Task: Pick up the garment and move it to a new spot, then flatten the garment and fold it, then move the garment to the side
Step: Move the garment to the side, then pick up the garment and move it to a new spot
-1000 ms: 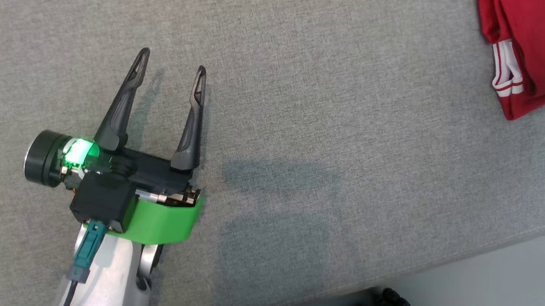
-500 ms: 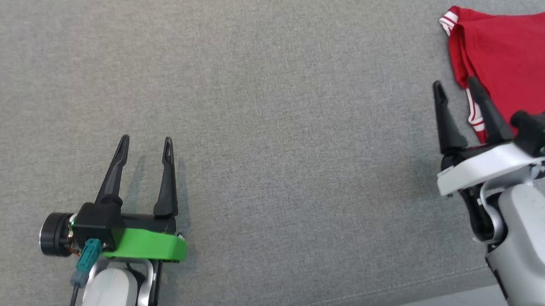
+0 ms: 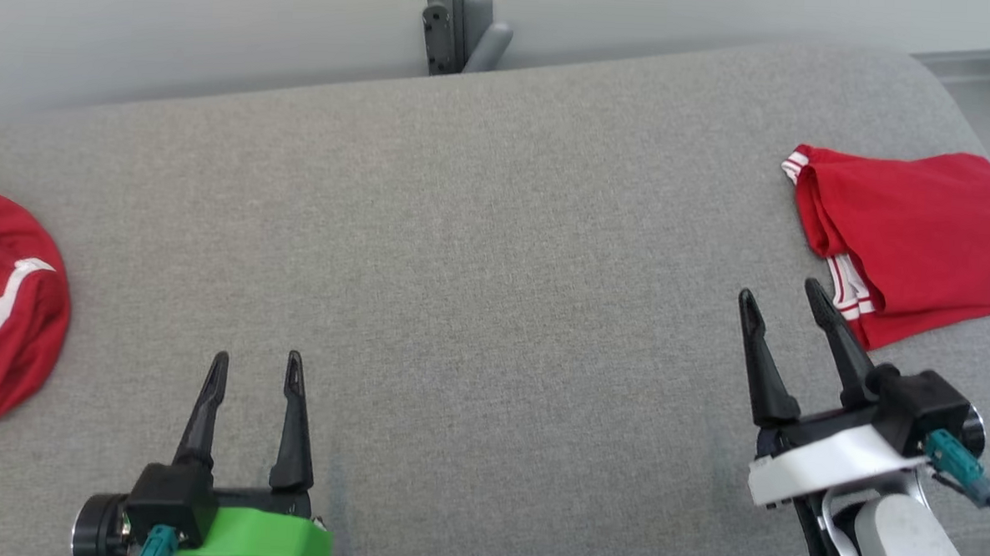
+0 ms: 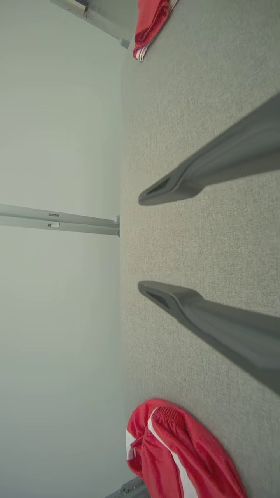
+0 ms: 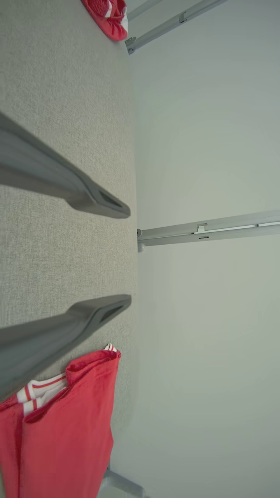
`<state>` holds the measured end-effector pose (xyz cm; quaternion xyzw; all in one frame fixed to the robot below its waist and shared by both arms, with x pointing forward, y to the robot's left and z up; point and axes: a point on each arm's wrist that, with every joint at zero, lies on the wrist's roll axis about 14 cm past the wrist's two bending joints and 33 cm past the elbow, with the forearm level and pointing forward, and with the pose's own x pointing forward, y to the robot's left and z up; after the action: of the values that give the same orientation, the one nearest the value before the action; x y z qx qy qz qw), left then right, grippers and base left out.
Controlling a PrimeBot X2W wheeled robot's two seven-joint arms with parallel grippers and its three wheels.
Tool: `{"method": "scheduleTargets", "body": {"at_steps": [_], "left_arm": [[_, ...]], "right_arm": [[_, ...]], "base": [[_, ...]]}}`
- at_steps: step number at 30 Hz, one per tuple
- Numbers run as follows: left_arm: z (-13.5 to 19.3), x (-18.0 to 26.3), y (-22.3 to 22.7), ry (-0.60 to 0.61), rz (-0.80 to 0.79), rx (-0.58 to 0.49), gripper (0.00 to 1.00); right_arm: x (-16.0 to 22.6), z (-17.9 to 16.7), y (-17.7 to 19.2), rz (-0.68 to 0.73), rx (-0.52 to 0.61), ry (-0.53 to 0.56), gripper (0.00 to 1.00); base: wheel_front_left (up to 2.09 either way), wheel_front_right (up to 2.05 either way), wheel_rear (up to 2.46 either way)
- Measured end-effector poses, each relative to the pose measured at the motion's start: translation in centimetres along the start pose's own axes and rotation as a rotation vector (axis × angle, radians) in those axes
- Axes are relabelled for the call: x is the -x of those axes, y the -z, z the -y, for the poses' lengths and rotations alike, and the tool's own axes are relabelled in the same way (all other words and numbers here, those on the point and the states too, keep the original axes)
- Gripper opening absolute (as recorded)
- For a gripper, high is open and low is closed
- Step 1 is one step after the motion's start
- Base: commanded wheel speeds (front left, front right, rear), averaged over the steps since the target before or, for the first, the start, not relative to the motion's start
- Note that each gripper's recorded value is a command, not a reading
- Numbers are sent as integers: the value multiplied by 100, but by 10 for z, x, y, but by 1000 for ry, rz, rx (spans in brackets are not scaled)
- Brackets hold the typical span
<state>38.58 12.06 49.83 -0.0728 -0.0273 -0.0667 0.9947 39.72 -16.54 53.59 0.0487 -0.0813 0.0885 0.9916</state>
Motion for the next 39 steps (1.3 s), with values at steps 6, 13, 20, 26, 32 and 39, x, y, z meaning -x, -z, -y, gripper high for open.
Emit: {"method": "scheduleTargets", "body": {"at_steps": [6, 13, 20, 26, 32, 39], "left_arm": [[4, 30, -14, 10, 31, 7, 100], [-2, 53, -27, -14, 71, -8, 100], [-7, 65, -30, -33, 81, -17, 100], [-9, 69, -33, -41, 89, -23, 100], [-11, 70, -33, -46, 89, -32, 100], [-12, 71, -33, -49, 88, -33, 100]], "right_arm": [[27, -12, -17, 40, 25, -11, 100], [49, -23, -17, 39, 11, -17, 100], [56, -31, -12, 22, 1, -35, 100], [61, -31, -8, 10, -1, -34, 100], [62, -29, -7, 5, -5, -27, 100], [61, -31, -6, 2, -9, -33, 100]], "base": [[0, 0, 0], [0, 0, 0], [0, 0, 0], [0, 0, 0], [0, 0, 0], [0, 0, 0]]}}
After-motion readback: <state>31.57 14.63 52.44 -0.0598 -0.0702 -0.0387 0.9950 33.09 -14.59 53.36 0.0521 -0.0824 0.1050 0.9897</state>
